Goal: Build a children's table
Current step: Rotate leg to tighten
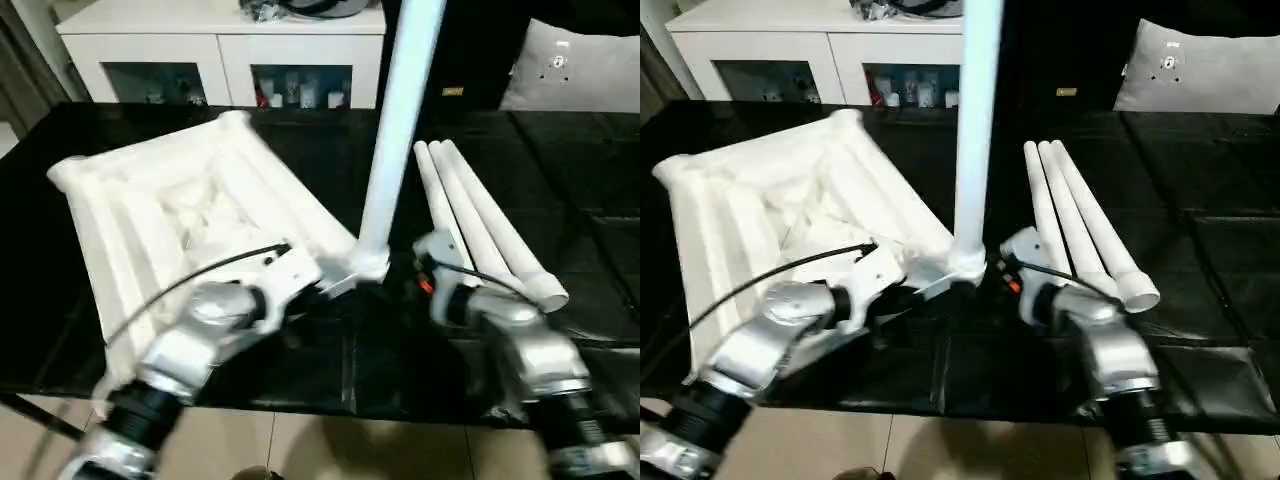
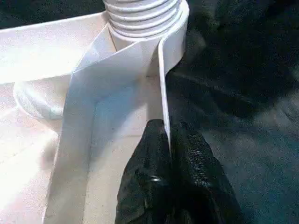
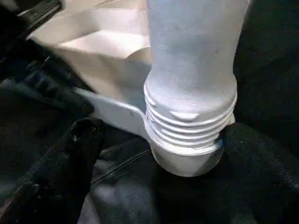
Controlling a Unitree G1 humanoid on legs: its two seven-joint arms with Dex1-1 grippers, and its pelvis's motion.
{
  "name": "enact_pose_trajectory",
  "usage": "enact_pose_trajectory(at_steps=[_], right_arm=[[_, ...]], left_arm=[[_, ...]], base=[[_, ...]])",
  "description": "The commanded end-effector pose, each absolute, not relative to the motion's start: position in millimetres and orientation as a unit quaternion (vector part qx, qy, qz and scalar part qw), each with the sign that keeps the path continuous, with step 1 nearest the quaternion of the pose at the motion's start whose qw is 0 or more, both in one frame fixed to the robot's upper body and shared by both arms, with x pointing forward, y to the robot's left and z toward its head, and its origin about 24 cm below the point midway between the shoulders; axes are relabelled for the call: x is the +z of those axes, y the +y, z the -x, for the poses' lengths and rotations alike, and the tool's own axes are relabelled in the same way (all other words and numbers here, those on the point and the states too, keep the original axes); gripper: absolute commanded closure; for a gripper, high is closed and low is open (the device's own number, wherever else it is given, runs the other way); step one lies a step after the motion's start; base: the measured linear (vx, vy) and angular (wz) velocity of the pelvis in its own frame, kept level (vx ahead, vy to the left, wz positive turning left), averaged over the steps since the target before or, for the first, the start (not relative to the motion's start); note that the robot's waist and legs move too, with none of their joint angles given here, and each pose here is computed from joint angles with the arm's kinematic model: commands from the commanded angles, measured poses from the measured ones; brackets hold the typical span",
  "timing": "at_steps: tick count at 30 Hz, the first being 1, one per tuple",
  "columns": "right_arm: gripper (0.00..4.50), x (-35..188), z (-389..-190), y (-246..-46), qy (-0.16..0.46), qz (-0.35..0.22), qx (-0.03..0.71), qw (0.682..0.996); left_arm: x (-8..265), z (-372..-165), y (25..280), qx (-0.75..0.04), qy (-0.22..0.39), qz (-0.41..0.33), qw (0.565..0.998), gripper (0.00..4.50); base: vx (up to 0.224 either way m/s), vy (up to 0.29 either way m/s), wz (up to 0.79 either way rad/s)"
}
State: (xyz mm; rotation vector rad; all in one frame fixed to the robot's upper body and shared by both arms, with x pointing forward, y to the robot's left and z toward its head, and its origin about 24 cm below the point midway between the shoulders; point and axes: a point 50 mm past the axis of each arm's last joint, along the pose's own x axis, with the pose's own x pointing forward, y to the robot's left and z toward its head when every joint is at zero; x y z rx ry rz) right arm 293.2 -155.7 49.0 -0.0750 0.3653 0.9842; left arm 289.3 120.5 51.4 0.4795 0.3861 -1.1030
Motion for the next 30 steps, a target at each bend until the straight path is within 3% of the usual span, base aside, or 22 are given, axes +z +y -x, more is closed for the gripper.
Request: enact_pose_trajectory(at_steps=[1,6,16,26,30], right_arm=[[0.09,56,-293.3,-147.5,0.165,0.059,0.516,0.839],[0.09,61,-293.0,-153.6,0.167,0.09,0.564,0.804],[0.95,61,-285.5,-152.5,0.196,0.078,0.627,0.75],[1.72,57,-278.5,-151.6,0.206,0.049,0.643,0.736],[1.78,53,-276.0,-139.3,0.202,0.009,0.628,0.751]], left_arm=[[53,-281,113,-0.579,0.175,-0.236,0.761,4.5],[52,-275,124,-0.626,0.184,-0.261,0.712,4.5],[52,-275,134,-0.659,0.186,-0.276,0.675,4.5],[50,-275,135,-0.665,0.186,-0.267,0.672,4.5],[52,-277,128,-0.641,0.179,-0.219,0.713,4.5]], base=[[0.0,0.0,0.0],[0.0,0.0,0.0],[0.0,0.0,0.0],[0.0,0.0,0.0],[0.0,0.0,0.0]])
